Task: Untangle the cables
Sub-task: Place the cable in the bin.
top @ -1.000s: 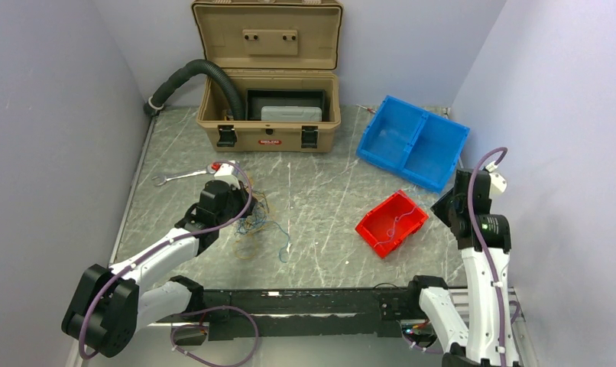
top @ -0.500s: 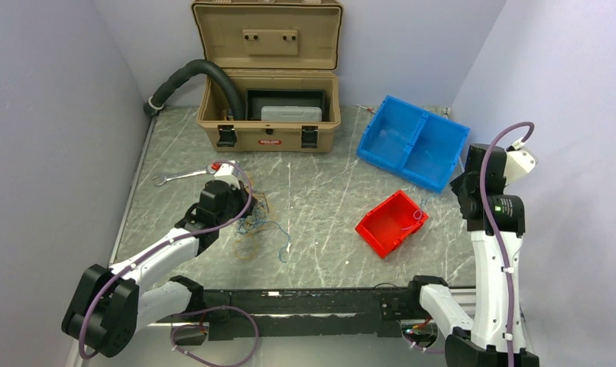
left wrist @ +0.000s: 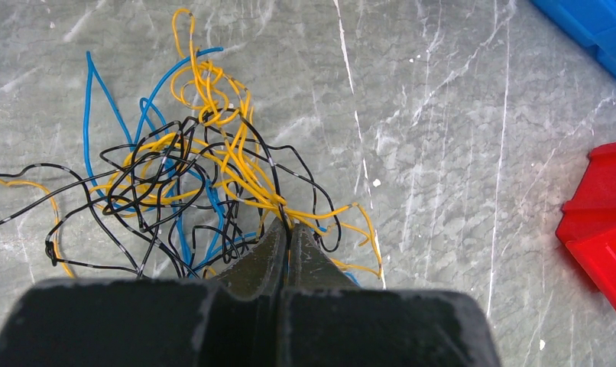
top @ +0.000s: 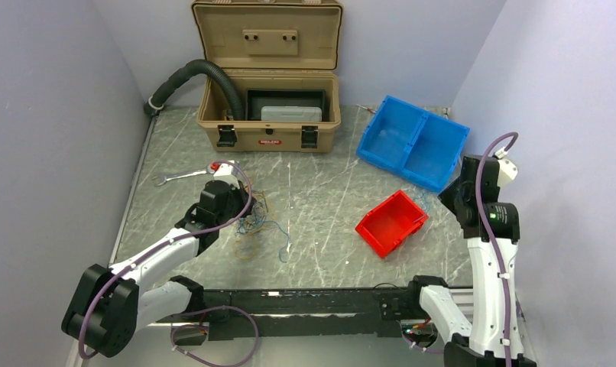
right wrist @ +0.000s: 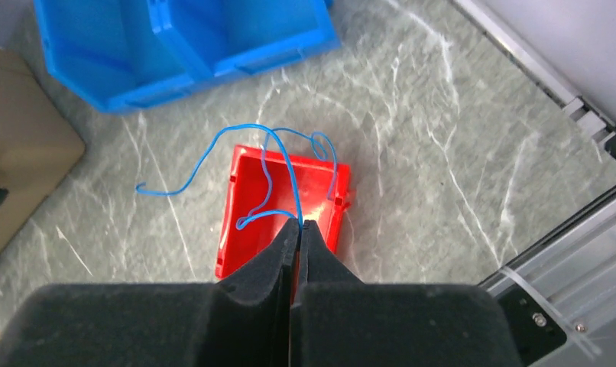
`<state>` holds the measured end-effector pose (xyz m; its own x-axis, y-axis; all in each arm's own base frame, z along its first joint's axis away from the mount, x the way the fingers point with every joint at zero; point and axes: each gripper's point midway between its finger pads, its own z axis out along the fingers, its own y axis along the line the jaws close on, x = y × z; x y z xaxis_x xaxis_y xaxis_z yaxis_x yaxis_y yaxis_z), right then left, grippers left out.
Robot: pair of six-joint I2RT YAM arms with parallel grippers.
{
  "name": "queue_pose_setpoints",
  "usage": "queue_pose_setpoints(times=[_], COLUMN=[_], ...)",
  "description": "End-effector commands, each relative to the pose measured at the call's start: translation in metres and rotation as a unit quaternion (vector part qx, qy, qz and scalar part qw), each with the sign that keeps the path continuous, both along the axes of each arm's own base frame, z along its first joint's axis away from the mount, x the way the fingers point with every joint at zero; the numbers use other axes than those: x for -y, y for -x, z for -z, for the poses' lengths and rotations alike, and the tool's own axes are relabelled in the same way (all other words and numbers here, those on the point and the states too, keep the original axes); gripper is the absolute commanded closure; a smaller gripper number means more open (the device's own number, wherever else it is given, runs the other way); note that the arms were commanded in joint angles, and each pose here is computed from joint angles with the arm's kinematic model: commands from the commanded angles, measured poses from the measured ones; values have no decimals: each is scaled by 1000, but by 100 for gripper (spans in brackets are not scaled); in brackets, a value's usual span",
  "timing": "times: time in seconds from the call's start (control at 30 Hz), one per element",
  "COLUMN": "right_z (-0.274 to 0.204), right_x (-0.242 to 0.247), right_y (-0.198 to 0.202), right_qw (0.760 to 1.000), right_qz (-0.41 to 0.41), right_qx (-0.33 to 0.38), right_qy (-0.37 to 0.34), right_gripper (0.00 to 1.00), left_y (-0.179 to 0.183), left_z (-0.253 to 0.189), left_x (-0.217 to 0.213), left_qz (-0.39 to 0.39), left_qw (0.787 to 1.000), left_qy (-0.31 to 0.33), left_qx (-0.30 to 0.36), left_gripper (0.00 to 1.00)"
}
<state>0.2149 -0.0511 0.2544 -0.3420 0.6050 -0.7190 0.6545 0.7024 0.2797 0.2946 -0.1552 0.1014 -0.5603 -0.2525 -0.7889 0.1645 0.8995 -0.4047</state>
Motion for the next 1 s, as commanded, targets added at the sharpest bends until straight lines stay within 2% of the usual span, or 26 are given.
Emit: queue_pose_setpoints(times=[0.0,0.1,0.17,0.57,0.73,0.97], right_z=[23,40,49,80,81,97], right_x=[-13,-12,-17,-43,-50,-59], right_y=[19,38,42,9,-3,-1], right_qw=[997,993,992,986,986,983], right_qz=[-21,-9,-19,-45,-42,-21], right_qx=[-72,-116,-118,-115,-122,-168], right_qy=[-29,-32,-42,-111,-105,-76], right_gripper=[100,100,100,100,100,100], left_y=[-10,-9,-9,-7,-6,-7], left_z=[-19,-20,-21,-22,-22,-23], left_x=[4,4,5,7,7,6], left_qz=[2,2,3,6,6,4], left_qw=[1000,1000,1000,999,999,999], left_qy=[3,3,5,7,6,6], left_qx=[27,28,30,32,31,33], left_gripper=[100,100,100,100,100,100])
